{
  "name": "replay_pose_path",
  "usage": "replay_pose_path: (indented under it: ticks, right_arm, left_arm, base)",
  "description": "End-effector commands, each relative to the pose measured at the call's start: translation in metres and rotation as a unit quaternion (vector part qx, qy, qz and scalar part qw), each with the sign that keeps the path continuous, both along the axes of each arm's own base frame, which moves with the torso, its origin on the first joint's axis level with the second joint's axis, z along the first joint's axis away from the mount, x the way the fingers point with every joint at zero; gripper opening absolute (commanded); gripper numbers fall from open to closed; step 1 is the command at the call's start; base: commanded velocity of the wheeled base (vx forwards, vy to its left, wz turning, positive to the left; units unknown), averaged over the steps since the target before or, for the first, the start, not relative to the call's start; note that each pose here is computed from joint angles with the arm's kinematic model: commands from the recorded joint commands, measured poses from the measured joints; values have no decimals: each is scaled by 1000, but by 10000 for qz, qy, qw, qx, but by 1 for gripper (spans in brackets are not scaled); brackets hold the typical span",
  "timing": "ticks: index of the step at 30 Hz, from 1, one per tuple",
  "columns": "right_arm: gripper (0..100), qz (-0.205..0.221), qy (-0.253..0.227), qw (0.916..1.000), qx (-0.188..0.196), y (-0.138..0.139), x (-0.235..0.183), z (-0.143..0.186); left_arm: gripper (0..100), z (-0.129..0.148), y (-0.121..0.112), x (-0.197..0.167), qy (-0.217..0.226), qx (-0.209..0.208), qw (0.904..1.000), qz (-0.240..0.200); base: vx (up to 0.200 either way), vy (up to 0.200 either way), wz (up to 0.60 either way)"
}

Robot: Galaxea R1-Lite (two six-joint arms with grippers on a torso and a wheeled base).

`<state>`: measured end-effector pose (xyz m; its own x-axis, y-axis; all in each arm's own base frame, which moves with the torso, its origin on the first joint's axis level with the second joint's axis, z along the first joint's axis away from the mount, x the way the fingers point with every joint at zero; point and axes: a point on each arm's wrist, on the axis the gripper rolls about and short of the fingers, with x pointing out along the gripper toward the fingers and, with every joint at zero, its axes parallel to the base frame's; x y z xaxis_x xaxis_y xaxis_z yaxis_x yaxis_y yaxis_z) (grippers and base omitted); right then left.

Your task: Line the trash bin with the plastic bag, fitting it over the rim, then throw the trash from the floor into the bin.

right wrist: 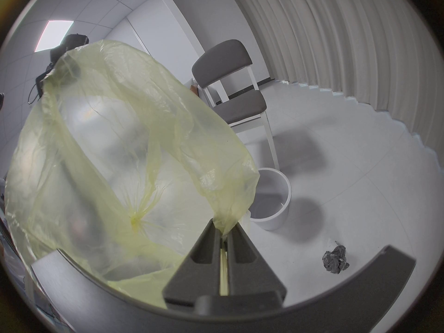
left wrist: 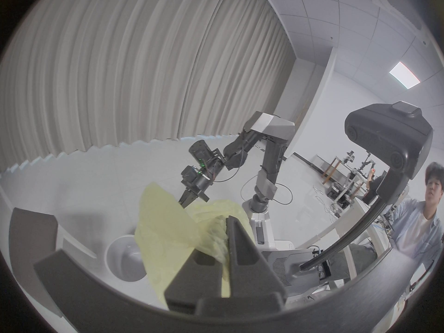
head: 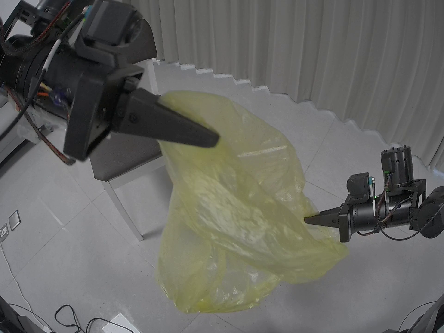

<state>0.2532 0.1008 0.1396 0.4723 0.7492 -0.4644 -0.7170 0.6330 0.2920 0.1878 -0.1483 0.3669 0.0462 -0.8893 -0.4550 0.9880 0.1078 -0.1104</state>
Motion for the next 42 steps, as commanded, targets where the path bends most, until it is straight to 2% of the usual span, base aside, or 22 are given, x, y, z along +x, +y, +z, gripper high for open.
replay_pose_path:
  ticks: [1, 3, 5, 7, 11, 12, 15, 17, 20, 22, 24, 25, 29, 37, 42]
  right_arm:
    - [0, -114, -306, 9993, 171, 1, 15, 21]
    - [0, -104, -352, 9991, 199, 4, 23, 24]
    - [0, -87, -390, 9990, 205, 10, 32, 25]
    - [0, -71, -406, 9990, 185, 15, 38, 24]
    - [0, -169, -448, 9988, 43, 32, 54, 19]
    - [0, -190, -453, 9988, 9, 36, 58, 18]
    - [0, -211, -426, 9988, -111, 49, 67, 16]
    - [0, -200, -366, 9990, -153, 54, 70, 15]
    - [0, -169, -198, 9992, -289, 67, 82, 8]
    - [0, -211, -145, 9990, -376, 74, 91, 1]
    - [0, -243, -120, 9987, -431, 78, 95, -4]
    - [0, -327, -106, 9979, -545, 87, 106, -13]
    - [0, -444, 3, 9964, -728, 98, 124, -30]
    - [0, -625, 206, 9935, -928, 103, 152, -63]
    - [0, -649, 350, 9919, -1035, 108, 163, -89]
  left_arm:
    - [0, 17, 38, -2, -364, -94, 9945, 982]
    - [0, 8, 47, -1, -245, 128, 9872, 1573]
    - [0, -8, 51, 3, -10, 269, 9756, 2180]
    - [0, -22, 51, 10, 40, 179, 9647, 2625]
    - [0, -55, 41, 33, -116, -321, 9293, 3677]
    - [0, -63, 38, 37, -155, -397, 9221, 3846]
    - [0, -87, 30, 44, -212, -470, 9102, 4110]
    - [0, -98, 28, 47, -166, -386, 9077, 4175]
    - [0, -131, 29, 54, 55, 74, 8900, 4559]
    - [0, -145, 28, 58, 227, 92, 8831, 4686]
    - [0, -151, 27, 62, 305, 46, 8802, 4736]
    - [0, -166, 22, 71, 419, -65, 8746, 4830]
    - [0, -193, 15, 90, 386, -145, 8703, 4909]
    - [0, -232, 22, 119, 589, 20, 8565, 5127]
    - [0, -253, 17, 136, 590, 9, 8557, 5142]
  base:
    - [0, 0, 0]
    - [0, 0, 0]
    - [0, 0, 0]
    - [0, 0, 0]
    - [0, 0, 0]
    - [0, 0, 0]
    - [0, 0, 0]
    - [0, 0, 0]
    - [0, 0, 0]
    - [0, 0, 0]
    - [0, 0, 0]
    - [0, 0, 0]
    - [0, 0, 0]
    - [0, 0, 0]
    - [0, 0, 0]
